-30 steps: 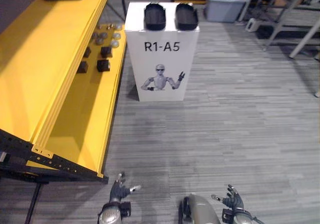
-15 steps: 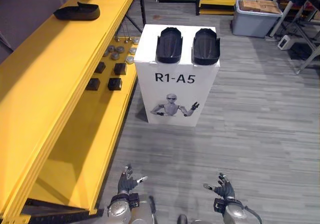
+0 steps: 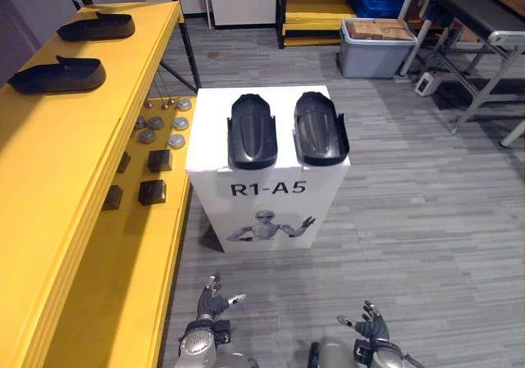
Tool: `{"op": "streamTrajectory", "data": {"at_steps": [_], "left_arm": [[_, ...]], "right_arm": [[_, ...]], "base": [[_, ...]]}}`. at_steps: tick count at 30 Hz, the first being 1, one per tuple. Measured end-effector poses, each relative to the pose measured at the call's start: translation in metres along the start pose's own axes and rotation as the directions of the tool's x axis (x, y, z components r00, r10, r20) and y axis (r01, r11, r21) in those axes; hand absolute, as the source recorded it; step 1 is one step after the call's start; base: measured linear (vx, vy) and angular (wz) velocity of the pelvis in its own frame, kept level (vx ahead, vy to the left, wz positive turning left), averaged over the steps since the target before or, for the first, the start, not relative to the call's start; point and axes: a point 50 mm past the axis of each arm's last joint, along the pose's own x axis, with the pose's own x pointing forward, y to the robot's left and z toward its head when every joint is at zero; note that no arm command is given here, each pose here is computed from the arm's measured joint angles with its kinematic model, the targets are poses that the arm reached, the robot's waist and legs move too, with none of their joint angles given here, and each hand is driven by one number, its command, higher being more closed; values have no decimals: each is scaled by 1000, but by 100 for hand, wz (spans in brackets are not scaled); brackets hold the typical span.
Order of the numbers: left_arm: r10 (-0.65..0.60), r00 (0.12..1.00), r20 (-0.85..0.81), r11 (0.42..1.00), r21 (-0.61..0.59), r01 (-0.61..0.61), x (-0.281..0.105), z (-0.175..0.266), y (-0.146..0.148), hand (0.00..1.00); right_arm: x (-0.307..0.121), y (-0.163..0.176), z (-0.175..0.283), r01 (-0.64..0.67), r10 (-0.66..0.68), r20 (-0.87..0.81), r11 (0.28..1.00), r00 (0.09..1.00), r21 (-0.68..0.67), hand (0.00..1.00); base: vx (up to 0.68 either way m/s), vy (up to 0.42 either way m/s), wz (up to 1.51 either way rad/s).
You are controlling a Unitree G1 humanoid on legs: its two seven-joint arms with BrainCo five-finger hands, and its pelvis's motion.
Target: Walk over and take plastic housings, then place them on the shelf
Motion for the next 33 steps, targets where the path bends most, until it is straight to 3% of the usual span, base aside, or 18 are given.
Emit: {"op": "streamTrajectory", "data": {"at_steps": [4,7,14,23,28,33], "left_arm": [[19,998,-54,1000,21,-18,1,-11,7,0],[32,998,-56,999,-33,-33,1,-11,1,0],[35,997,-62,998,-58,-38,-1,-14,-2,0],[122,988,-99,990,-60,-128,-7,-24,27,0],[128,983,-131,989,-56,-136,-15,-35,31,0],[127,980,-152,989,-54,-136,-20,-42,33,0]], "right_arm": [[3,-10,-8,20,-22,-49,999,999,-30,0],[3,-13,-5,27,-29,-35,999,999,-36,0],[0,-11,-6,44,-43,-25,998,999,40,0],[-2,-19,-6,103,-101,-25,990,995,97,0],[-5,-44,43,156,-175,194,982,965,109,0],[-30,-73,110,214,-247,482,969,840,123,0]], "base": [[620,-241,34],[492,-208,31],[259,20,0],[114,25,-4],[-24,-26,-28],[-51,21,-20]]}}
